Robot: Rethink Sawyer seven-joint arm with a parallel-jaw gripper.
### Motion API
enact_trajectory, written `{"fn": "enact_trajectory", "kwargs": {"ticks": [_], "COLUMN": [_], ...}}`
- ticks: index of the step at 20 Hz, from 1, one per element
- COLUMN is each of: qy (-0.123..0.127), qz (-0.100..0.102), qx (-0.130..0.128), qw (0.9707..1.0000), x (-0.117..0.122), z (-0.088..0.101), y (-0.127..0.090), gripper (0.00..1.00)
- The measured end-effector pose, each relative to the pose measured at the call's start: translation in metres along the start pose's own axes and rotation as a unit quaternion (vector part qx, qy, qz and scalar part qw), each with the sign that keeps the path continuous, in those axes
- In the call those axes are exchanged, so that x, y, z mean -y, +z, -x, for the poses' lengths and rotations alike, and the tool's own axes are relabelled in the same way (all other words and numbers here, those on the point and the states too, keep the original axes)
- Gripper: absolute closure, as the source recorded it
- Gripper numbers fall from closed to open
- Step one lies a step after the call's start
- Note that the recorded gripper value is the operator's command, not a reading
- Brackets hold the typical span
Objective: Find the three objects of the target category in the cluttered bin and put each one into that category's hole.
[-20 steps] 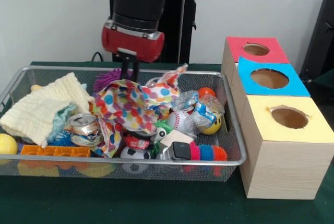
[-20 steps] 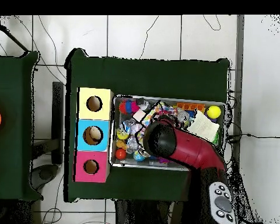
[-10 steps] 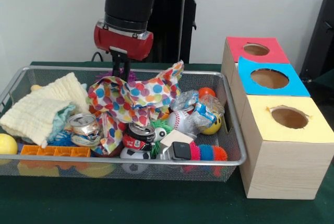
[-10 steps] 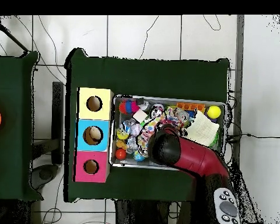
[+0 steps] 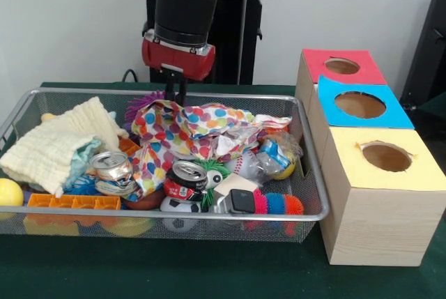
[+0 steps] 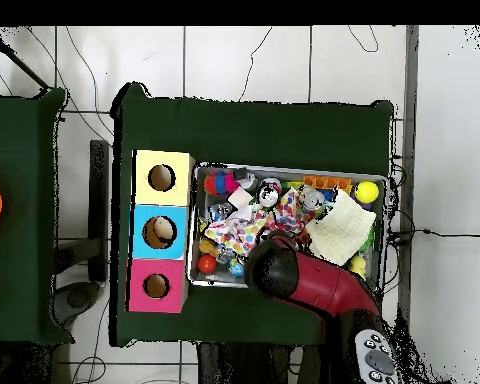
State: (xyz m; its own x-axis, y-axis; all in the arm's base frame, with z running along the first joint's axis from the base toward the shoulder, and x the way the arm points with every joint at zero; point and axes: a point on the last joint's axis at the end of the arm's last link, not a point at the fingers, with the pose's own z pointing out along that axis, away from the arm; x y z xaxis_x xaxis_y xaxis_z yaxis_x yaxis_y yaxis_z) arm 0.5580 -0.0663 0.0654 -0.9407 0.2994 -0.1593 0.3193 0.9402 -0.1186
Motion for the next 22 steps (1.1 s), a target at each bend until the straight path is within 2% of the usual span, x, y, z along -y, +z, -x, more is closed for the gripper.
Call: {"fn": "enact_trajectory", "kwargs": {"ticks": [4, 13, 14, 22], "qy": [0.001, 0.007, -0.001, -0.015], "qz": [-0.001, -0.006, -0.007, -0.01], "qx": [-0.01, -0.018, -0.02, -0.022], "qw": [1.0, 0.9998, 0.9998, 0.9996], "x": [0.004, 0.025, 0.024, 0.024], "z": [-0.009, -0.013, -0.017, -0.022], "y": [0.003, 0.01, 0.013, 0.014], "gripper": [1.0, 1.0, 0.0, 0.0]}}
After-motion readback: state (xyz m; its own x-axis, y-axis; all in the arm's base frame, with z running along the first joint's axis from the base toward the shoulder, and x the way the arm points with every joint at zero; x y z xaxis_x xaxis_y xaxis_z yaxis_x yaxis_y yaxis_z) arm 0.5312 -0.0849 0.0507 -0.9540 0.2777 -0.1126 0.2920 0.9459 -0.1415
